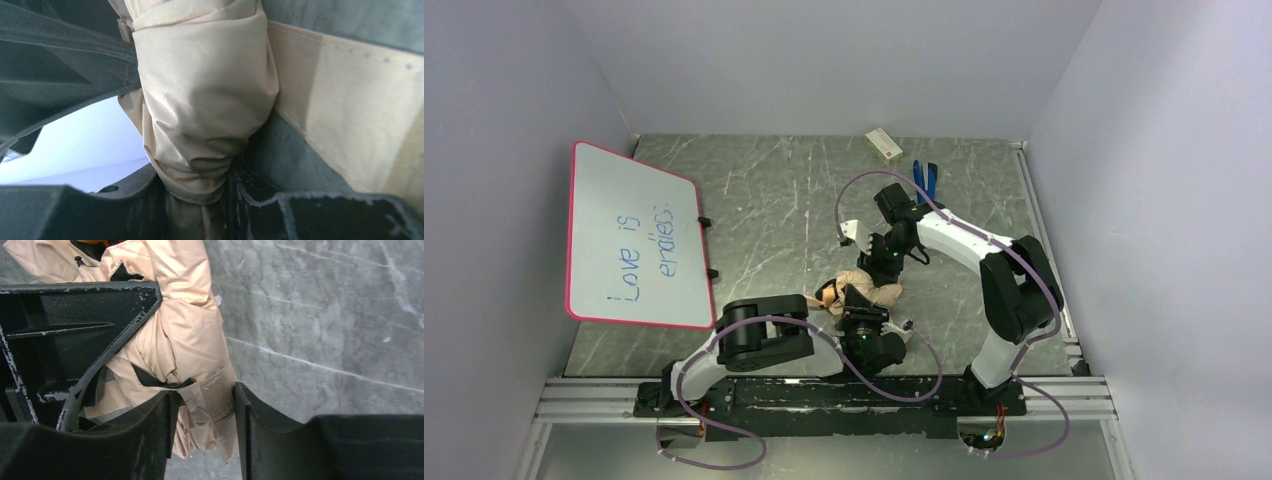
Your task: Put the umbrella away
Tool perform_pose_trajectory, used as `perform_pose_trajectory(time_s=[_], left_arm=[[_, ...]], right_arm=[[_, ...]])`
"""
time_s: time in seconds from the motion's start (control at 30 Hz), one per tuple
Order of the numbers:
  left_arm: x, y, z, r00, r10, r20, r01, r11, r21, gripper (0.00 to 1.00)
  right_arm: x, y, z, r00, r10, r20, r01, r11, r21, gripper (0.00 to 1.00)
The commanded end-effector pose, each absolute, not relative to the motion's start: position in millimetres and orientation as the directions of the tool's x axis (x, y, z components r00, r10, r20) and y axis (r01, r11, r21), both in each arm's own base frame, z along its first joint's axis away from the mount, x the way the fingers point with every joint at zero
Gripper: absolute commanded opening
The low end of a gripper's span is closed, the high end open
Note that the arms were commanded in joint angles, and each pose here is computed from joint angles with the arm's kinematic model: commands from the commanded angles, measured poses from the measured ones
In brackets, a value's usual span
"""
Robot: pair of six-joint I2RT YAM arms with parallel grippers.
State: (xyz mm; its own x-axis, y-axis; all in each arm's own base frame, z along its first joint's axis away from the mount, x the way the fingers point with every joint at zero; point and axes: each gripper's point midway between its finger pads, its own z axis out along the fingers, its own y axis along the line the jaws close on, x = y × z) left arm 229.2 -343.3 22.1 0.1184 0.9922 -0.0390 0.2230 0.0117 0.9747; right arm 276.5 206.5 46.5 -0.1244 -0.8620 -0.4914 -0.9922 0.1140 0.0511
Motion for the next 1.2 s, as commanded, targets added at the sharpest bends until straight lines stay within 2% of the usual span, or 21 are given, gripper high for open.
perform_pose_trajectory(time_s=[0.0,0.07,0.17,0.23,0.37,0.57,0.67,0.8,0.9,1.03,1.17], left_arm=[[211,-309,-56,0.220,0.963,0.155,0.379,-0.230,0.896,0.05],[212,-315,-47,0.213,0.970,0.118,0.370,-0.192,0.909,0.05],[214,-324,-28,0.207,0.977,0.044,0.357,-0.118,0.927,0.36],[215,-330,-11,0.207,0.978,-0.018,0.347,-0.057,0.936,0.50],[213,-338,26,0.206,0.966,-0.155,0.360,0.072,0.930,0.68],[188,-339,59,0.220,0.899,-0.379,0.557,0.202,0.805,0.69],[162,-341,81,0.219,0.795,-0.566,0.704,0.273,0.656,0.70],[154,-331,128,0.119,0.580,-0.806,0.839,0.376,0.394,0.72],[172,-315,158,0.057,0.443,-0.895,0.871,0.416,0.262,0.72],[212,-287,190,0.007,0.318,-0.948,0.866,0.472,0.165,0.72],[232,-277,203,-0.032,0.223,-0.974,0.921,0.385,0.057,0.72]], right_arm=[[280,183,6,-0.153,-0.927,-0.343,-0.988,0.150,0.036,0.40],[280,182,5,-0.160,-0.927,-0.338,-0.987,0.157,0.037,0.37],[281,181,2,-0.167,-0.928,-0.332,-0.986,0.165,0.035,0.36],[281,180,0,-0.169,-0.930,-0.326,-0.985,0.168,0.032,0.35],[282,180,0,-0.169,-0.930,-0.326,-0.985,0.170,0.024,0.35],[284,180,-1,-0.169,-0.928,-0.332,-0.985,0.173,0.016,0.34],[284,181,-1,-0.168,-0.927,-0.335,-0.985,0.173,0.013,0.34],[286,181,-2,-0.177,-0.925,-0.337,-0.983,0.185,0.009,0.34],[286,182,-2,-0.173,-0.926,-0.336,-0.983,0.181,0.009,0.34],[286,183,-3,-0.170,-0.925,-0.338,-0.984,0.179,0.006,0.34],[287,183,-5,-0.173,-0.925,-0.338,-0.983,0.183,0.003,0.34]])
